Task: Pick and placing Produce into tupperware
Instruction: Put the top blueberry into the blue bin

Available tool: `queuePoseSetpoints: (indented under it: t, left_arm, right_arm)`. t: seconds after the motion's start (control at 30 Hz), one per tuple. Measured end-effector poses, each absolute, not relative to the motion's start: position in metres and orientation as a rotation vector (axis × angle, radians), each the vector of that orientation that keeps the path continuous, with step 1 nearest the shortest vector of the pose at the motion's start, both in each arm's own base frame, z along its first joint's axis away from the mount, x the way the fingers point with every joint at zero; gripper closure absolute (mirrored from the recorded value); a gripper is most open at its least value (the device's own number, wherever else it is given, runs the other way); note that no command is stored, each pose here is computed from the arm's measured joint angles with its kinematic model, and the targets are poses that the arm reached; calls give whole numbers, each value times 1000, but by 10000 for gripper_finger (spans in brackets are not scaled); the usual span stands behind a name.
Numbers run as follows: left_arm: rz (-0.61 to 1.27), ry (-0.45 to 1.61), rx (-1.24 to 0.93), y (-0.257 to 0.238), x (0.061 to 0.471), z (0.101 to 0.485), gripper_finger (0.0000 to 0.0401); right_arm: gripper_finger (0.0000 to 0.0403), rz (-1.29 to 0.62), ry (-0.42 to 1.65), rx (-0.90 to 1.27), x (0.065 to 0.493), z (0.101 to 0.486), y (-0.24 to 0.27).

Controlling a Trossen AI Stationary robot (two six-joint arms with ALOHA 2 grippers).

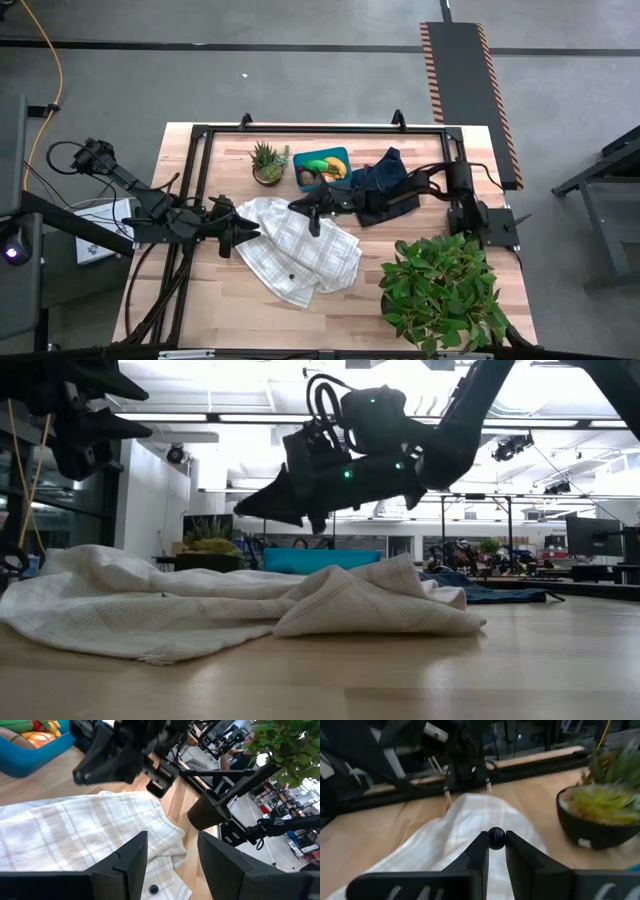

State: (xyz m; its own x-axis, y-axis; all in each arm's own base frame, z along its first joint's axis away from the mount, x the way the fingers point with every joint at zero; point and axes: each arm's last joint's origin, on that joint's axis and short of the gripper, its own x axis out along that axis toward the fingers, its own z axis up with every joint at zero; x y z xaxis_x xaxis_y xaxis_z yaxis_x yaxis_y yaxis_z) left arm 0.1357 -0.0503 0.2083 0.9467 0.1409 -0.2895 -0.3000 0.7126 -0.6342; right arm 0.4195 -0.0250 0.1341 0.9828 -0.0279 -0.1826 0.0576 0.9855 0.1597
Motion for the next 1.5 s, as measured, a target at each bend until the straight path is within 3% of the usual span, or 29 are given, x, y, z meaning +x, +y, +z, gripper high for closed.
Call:
queuePoseSetpoints:
  t: [0.43,0.97,1.5]
  left_arm:
    - [252,237,-733,-50,135,207,238]
    - [252,237,-733,-50,135,207,238]
    - [256,235,-732,-50,135,207,238]
  right_arm:
    - [364,-160,162,170,410,162,-63]
    - [364,-392,326,181,385,180,-105]
    - [364,-469,438,212,353,211,-127]
